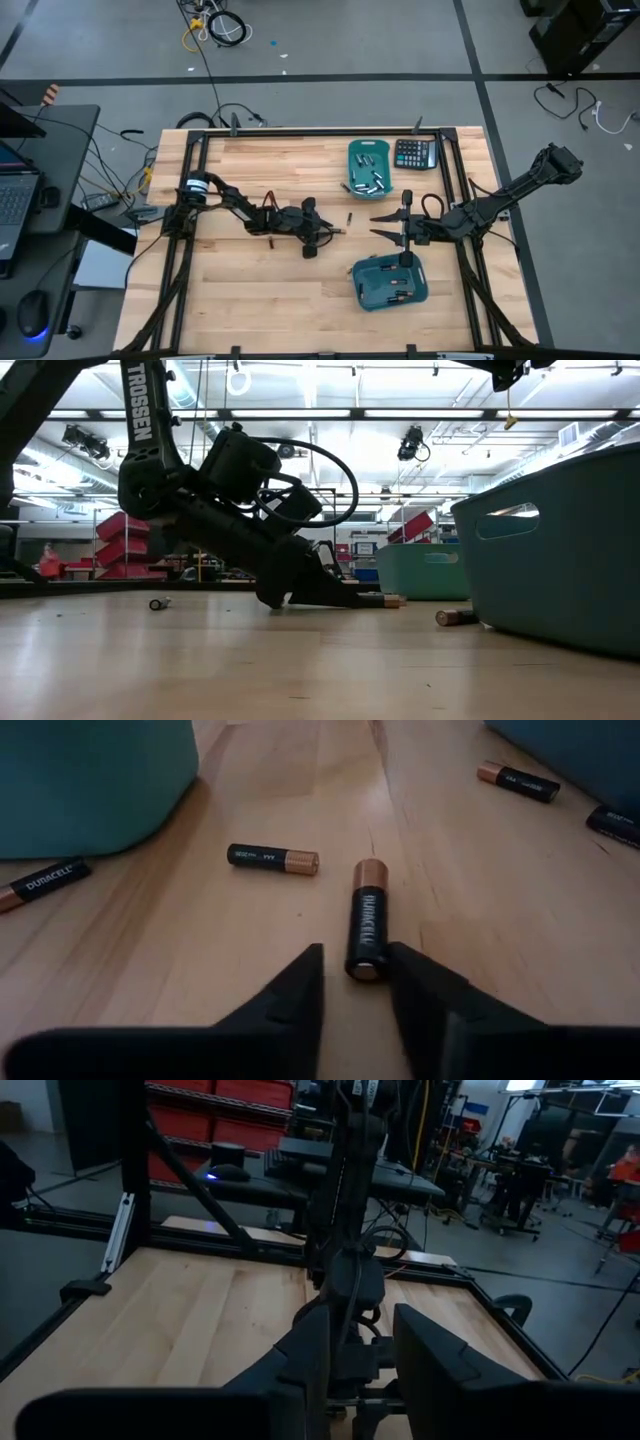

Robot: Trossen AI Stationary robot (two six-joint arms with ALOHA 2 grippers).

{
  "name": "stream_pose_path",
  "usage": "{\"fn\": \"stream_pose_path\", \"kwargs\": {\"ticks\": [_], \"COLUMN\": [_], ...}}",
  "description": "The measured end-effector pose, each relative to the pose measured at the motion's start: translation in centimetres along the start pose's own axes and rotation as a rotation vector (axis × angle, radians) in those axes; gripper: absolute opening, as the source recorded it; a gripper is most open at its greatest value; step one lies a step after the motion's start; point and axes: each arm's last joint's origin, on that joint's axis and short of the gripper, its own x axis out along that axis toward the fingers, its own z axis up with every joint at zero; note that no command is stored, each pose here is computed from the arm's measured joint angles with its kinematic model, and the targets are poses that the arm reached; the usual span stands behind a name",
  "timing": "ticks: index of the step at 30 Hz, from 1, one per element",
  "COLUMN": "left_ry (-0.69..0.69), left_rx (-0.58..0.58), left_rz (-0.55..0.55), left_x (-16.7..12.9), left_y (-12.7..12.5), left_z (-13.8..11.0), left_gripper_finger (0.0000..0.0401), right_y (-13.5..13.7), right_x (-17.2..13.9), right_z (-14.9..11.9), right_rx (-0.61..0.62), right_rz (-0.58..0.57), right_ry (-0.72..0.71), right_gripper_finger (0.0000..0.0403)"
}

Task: Sort batteries
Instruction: Put the black battery into the blue bin

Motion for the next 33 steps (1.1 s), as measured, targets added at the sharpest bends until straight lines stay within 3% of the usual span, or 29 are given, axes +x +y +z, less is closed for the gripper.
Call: {"fn": "stream_pose_path", "kwargs": {"ticks": [8,24,33], "left_ry": [-0.021,-0.114,-0.228], "left_rx": [-0.027,-0.047,-0.052], "left_rz": [-0.001,0.009,-0.013], "left_x": [0.0,-0.3,-0.5], "left_y": [-0.4,-1.4,-1.8], "left_z": [0.1,1.1,2.2], "left_gripper_finger": [0.0006,0.0001,0.0001], "right_y": [0.0,0.1,-0.8], "right_x": [0.0,-0.1,-0.1], "right_z": [0.0,-1.5,-1.5], "right_rx": [0.002,0.069,0.168], "right_rz": [0.0,0.001,-0.252], "right_ry": [0.001,0.035,0.04], "right_gripper_finger": [0.0097,0.0095,0.0094]}}
